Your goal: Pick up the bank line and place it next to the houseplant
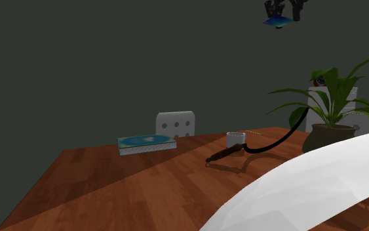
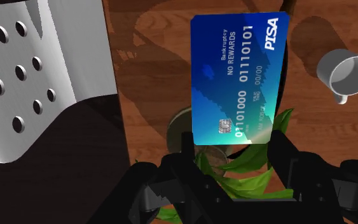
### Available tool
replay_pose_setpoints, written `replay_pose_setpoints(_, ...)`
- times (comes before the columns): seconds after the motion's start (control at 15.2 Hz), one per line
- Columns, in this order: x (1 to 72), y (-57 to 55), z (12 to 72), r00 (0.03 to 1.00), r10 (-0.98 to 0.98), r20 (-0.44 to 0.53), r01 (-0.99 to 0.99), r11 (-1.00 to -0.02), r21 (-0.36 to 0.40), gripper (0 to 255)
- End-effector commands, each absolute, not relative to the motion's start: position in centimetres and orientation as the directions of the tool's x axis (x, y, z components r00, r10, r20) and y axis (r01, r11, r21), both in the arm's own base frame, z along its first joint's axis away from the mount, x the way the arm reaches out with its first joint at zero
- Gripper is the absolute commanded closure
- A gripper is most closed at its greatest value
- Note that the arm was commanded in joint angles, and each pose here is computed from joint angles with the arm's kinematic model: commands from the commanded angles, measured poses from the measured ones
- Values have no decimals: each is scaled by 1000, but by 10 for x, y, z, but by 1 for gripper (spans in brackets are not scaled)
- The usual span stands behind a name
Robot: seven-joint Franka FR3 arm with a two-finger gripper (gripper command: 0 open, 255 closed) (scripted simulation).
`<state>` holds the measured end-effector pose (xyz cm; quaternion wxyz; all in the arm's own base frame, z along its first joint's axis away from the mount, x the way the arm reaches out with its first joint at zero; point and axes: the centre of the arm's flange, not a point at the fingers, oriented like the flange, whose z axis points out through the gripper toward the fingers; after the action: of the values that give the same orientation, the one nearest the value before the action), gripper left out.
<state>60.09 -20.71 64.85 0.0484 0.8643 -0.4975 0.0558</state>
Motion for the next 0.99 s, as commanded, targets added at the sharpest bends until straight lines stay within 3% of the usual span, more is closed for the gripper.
replay_pose_setpoints(0.0,597,-237,647,500,-854,145,-865,-501,28,255)
replay_pose_setpoints(0.66,582,-368,648,500,-854,145,-865,-501,28,255)
replay_pose_setpoints(0.92,581,-372,632,500,-854,145,-865,-501,28,255)
